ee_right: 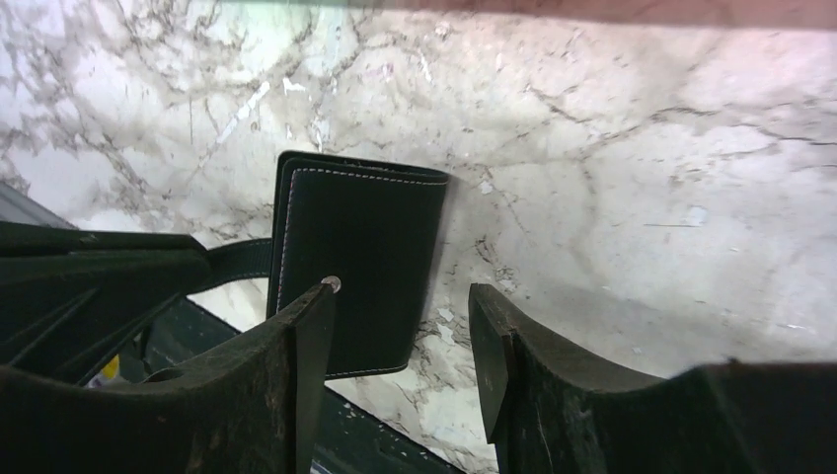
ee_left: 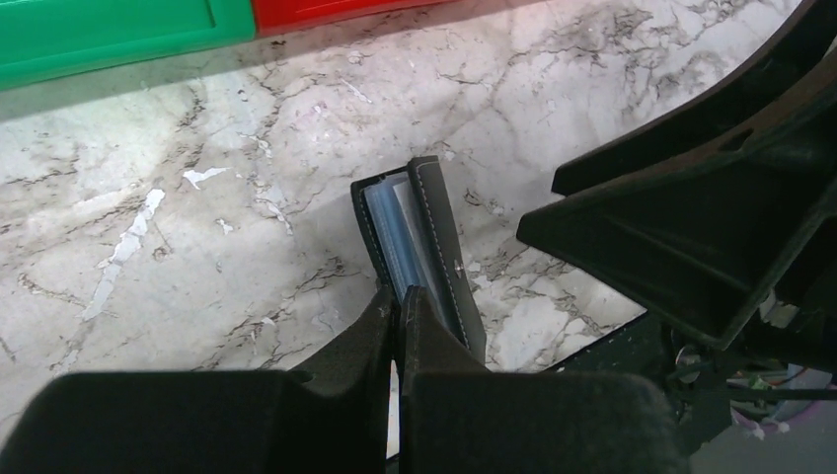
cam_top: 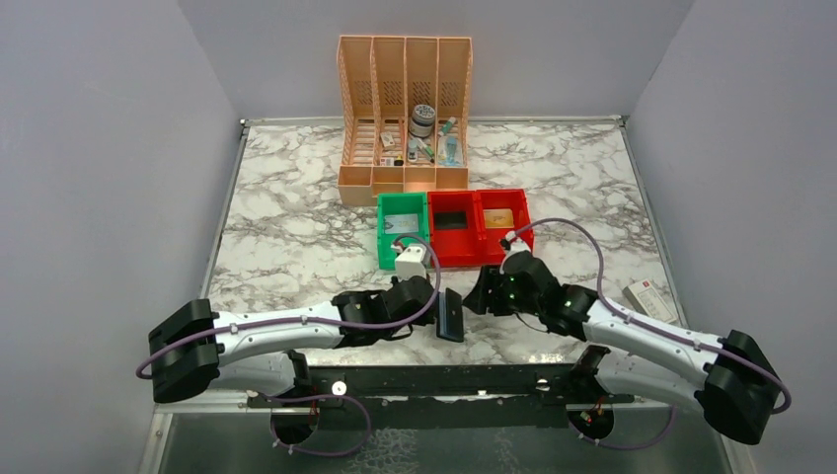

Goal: Take the credit cards out of the card holder

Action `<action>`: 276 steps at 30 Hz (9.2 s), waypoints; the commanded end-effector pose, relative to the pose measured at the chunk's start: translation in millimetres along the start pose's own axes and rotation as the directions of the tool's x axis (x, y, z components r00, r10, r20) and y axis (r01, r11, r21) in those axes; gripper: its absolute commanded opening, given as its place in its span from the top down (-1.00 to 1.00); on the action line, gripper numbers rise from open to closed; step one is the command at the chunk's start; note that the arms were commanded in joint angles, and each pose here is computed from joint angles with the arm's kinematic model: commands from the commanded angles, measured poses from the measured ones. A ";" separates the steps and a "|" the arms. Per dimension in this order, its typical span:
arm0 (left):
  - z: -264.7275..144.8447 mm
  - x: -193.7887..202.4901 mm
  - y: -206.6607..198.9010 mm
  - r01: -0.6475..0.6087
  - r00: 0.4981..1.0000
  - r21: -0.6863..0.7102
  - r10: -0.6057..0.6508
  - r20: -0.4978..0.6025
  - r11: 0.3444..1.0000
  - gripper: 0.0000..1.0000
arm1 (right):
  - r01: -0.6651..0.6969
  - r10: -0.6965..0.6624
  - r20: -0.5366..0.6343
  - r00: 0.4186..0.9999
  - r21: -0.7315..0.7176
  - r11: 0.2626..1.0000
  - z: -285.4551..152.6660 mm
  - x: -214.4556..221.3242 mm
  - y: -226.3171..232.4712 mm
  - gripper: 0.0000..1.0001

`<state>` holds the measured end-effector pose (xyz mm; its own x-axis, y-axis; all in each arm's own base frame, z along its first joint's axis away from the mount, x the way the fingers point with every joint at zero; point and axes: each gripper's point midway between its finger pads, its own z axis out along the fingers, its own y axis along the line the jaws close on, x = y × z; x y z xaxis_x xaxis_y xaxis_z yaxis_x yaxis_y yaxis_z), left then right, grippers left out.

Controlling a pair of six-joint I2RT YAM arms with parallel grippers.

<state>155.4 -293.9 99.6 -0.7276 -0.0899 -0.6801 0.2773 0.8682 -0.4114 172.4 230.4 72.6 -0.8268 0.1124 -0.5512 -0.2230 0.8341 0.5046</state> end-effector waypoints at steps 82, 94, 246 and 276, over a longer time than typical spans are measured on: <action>7.6 50.7 58.4 0.011 0.996 -0.123 -0.022 -0.084 0.992 1.00 | -0.148 -0.011 -0.342 0.940 -0.434 0.889 24.0 53.3 82.1 -0.19; 8.5 50.7 58.9 0.021 0.997 -0.118 -0.031 -0.077 0.993 1.00 | -0.108 -0.013 -0.267 0.964 -0.431 0.896 34.0 38.6 83.9 -0.26; 35.1 80.9 74.9 -0.011 0.979 -0.164 -0.023 -0.202 0.986 0.31 | -0.128 0.108 -0.122 0.987 -0.175 0.976 42.7 22.1 35.3 0.71; 30.5 78.1 68.9 -0.023 0.981 -0.136 -0.004 -0.196 0.990 0.55 | 0.089 -0.079 -0.091 0.993 0.111 0.990 -3.1 19.4 -28.6 0.23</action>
<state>150.4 -279.2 20.0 -0.8127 -0.0725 -0.5782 0.2007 0.8967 -0.3946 160.6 198.4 38.6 -0.8561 0.0262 -0.5161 -0.1898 0.9130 0.3611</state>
